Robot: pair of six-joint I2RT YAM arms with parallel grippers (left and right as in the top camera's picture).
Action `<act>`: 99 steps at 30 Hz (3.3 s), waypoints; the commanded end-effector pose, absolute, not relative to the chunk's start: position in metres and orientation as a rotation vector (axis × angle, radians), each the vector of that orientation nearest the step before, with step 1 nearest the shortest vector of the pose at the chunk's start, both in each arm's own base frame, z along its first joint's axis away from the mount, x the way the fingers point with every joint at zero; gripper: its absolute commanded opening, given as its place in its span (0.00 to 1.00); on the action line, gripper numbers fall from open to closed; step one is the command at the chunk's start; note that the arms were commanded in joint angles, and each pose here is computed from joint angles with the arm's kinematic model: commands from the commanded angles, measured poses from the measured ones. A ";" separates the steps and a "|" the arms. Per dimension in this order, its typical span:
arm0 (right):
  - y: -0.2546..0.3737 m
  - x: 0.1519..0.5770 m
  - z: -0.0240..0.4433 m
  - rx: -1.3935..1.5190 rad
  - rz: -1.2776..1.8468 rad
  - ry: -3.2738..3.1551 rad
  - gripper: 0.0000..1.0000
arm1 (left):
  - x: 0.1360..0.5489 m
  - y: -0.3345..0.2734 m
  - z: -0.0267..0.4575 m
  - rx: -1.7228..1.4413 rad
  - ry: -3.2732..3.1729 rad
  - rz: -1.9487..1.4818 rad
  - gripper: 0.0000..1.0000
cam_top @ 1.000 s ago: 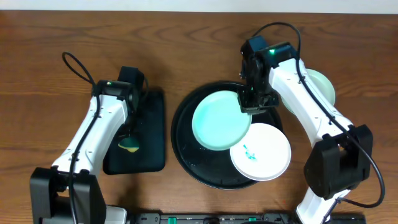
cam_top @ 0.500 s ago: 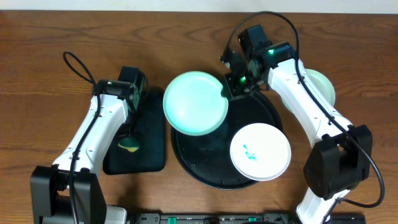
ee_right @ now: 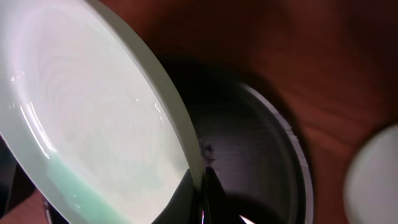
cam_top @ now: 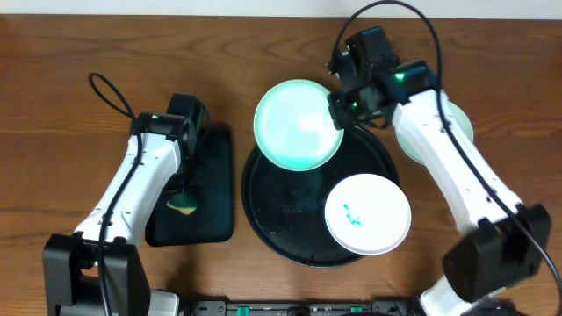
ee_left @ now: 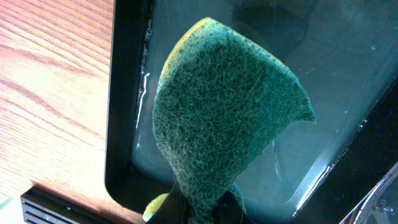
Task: Clean dirty plates on tray and stack at the side
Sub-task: 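Lift the mint plate with the right gripper and stack it on the side plate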
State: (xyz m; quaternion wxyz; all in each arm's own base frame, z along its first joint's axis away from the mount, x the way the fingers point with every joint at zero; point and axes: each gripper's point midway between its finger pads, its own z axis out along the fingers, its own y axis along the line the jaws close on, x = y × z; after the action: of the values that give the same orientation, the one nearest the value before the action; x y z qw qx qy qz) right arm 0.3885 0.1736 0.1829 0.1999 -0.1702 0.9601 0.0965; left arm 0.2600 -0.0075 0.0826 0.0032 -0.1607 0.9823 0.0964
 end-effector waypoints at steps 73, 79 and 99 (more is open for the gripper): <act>0.222 0.330 0.225 -0.951 -1.039 2.123 0.01 | 0.258 -0.003 0.079 -0.489 3.090 0.334 0.07; 0.206 0.328 0.216 -0.859 -1.000 2.228 0.01 | 0.259 -0.003 0.079 -0.485 3.085 0.331 0.07; 0.107 0.400 0.156 0.080 0.348 2.876 0.01 | 0.259 -0.003 0.079 -0.485 3.085 0.331 0.07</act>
State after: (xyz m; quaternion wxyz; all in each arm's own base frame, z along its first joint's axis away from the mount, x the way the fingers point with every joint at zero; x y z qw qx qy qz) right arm 0.3919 0.1247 0.1452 0.1302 -0.0334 0.9903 0.0337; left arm 0.2627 -0.0079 0.0825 0.0085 -0.1596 0.9826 0.0947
